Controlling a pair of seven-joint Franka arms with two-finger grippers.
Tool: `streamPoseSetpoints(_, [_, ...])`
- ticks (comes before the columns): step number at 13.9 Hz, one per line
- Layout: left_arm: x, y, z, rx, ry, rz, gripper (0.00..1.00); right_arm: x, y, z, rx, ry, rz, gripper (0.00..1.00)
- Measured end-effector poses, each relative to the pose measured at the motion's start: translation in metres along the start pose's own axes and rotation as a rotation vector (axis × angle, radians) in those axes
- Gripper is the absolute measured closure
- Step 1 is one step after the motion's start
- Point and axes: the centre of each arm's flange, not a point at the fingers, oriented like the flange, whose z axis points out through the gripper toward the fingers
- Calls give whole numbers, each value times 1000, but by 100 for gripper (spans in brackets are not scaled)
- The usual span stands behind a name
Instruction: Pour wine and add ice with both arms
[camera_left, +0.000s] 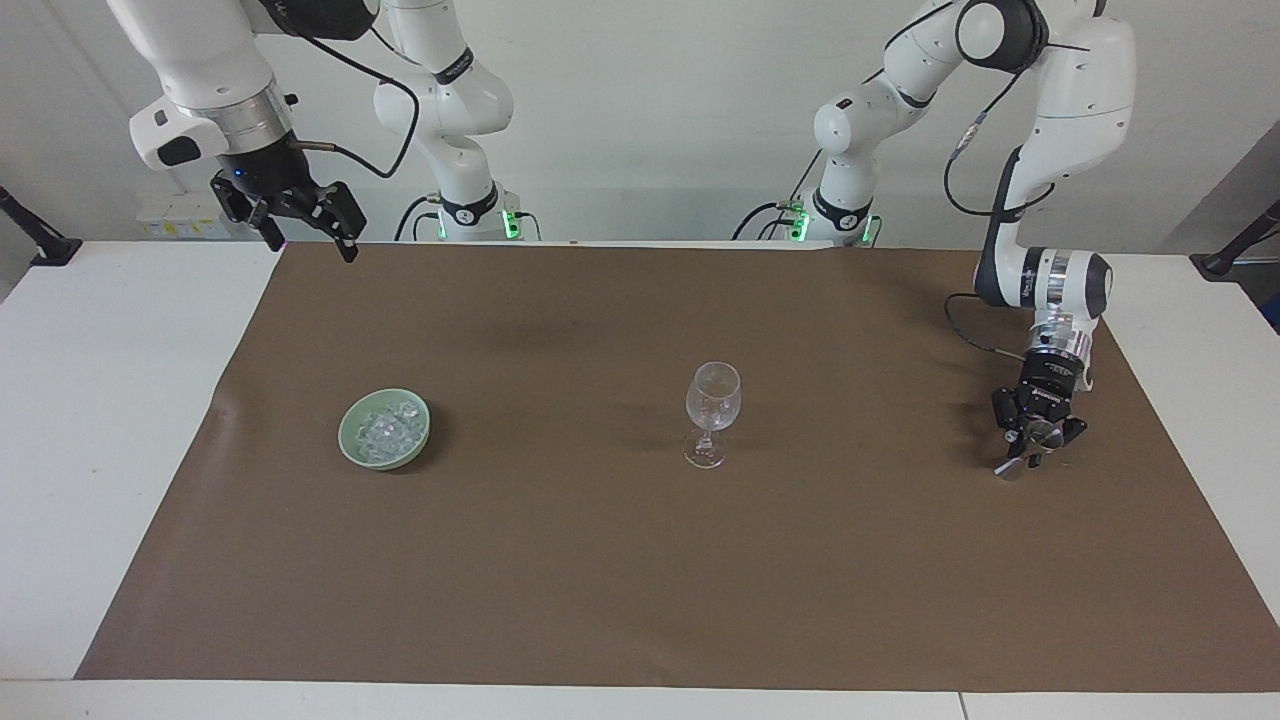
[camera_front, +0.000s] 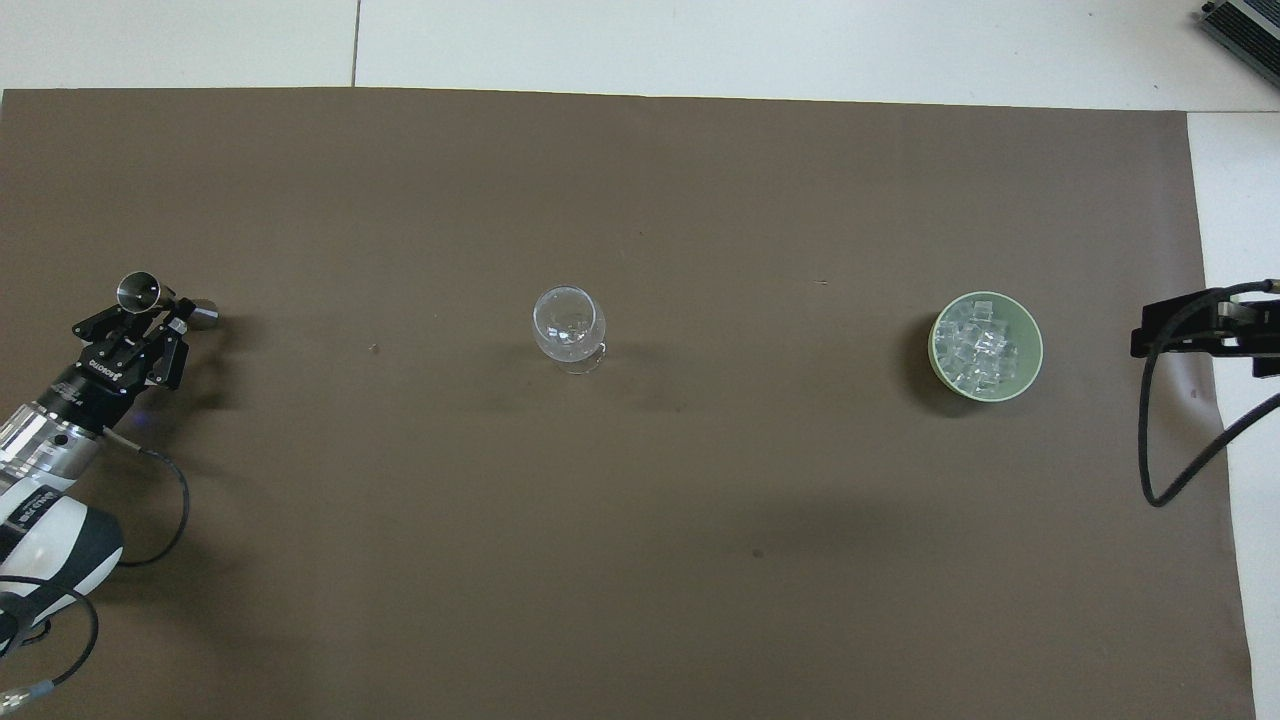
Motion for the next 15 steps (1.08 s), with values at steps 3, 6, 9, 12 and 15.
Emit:
streamPoseSetpoints(3, [0, 0, 0, 0, 0, 0, 70, 0, 0, 0, 0, 0, 0, 0])
streamPoseSetpoints(6, [0, 0, 0, 0, 0, 0, 70, 0, 0, 0, 0, 0, 0, 0])
streamPoseSetpoints(9, [0, 0, 0, 0, 0, 0, 70, 0, 0, 0, 0, 0, 0, 0])
streamPoseSetpoints(12, [0, 0, 0, 0, 0, 0, 70, 0, 0, 0, 0, 0, 0, 0])
streamPoseSetpoints(15, [0, 0, 0, -1, 0, 0, 70, 0, 0, 0, 0, 0, 0, 0])
